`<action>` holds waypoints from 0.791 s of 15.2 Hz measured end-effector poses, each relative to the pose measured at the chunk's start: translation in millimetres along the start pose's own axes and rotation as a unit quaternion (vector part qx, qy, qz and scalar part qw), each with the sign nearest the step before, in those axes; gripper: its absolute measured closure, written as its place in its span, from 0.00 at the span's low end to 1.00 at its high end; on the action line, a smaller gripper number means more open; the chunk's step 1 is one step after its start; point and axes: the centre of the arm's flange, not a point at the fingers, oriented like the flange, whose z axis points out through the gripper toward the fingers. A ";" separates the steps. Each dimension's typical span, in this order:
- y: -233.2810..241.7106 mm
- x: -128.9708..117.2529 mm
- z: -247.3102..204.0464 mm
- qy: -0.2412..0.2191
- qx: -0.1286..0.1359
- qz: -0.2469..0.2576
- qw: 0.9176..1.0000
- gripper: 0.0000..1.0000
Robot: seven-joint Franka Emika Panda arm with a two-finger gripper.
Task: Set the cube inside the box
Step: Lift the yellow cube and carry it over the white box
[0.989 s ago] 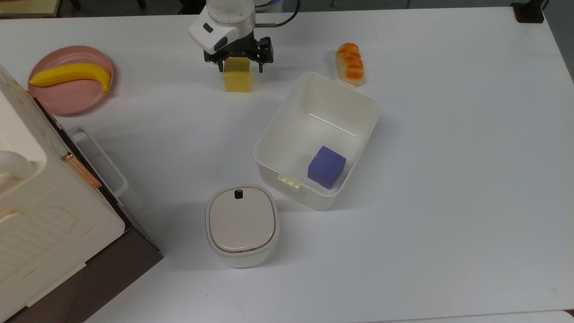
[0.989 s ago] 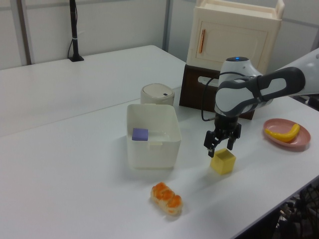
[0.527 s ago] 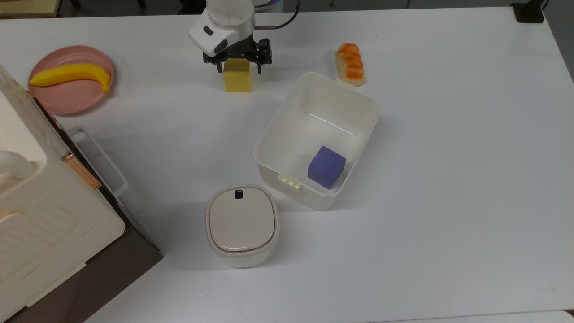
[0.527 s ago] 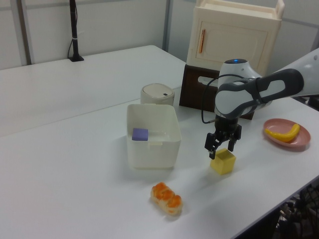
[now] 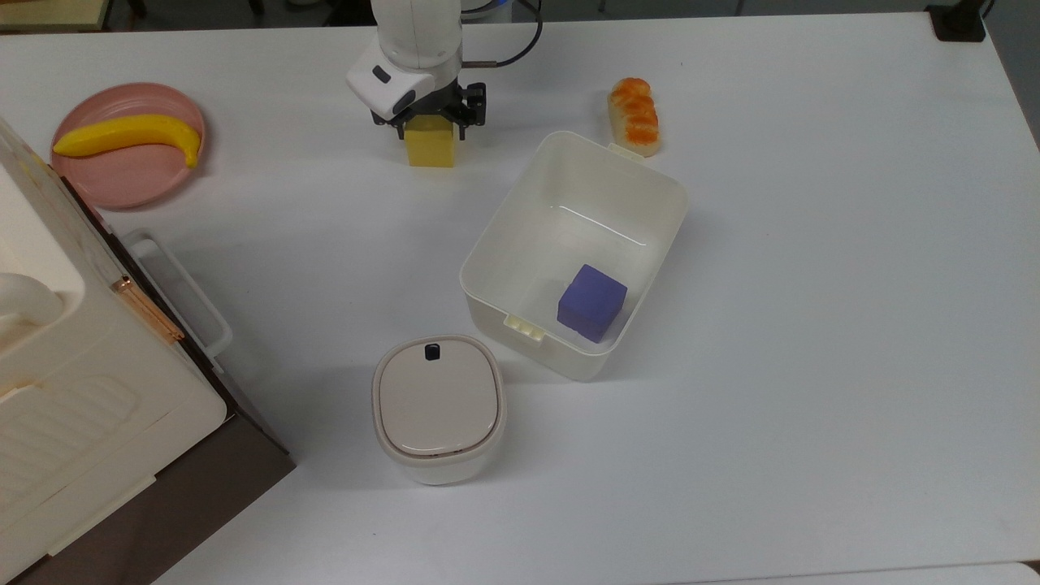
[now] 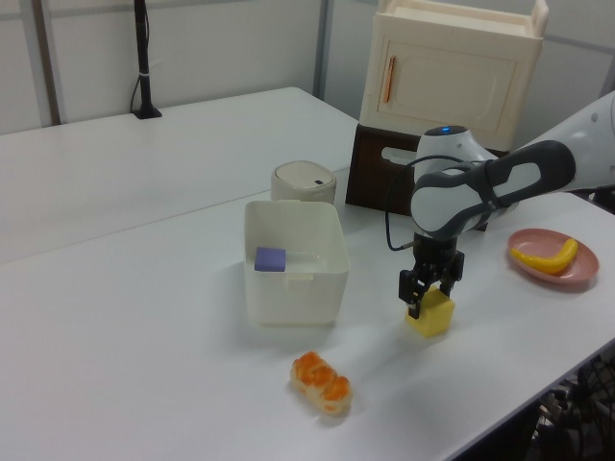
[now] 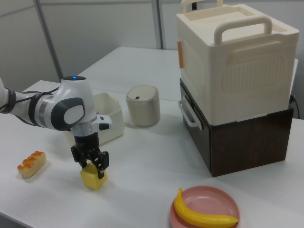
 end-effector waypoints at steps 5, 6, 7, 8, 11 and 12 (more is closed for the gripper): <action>1.0 5.9 -10.7 0.012 -0.002 0.000 1.000 0.42; 1.3 8.0 -14.5 0.016 -0.002 0.000 1.000 0.42; 1.8 11.4 -21.1 0.024 -0.002 0.001 1.000 0.42; 2.6 15.9 -30.9 0.034 -0.003 0.001 0.999 0.43; 5.7 31.6 -72.8 0.078 -0.006 0.003 0.997 0.43; 6.9 35.7 -86.2 0.091 -0.010 0.002 0.996 0.43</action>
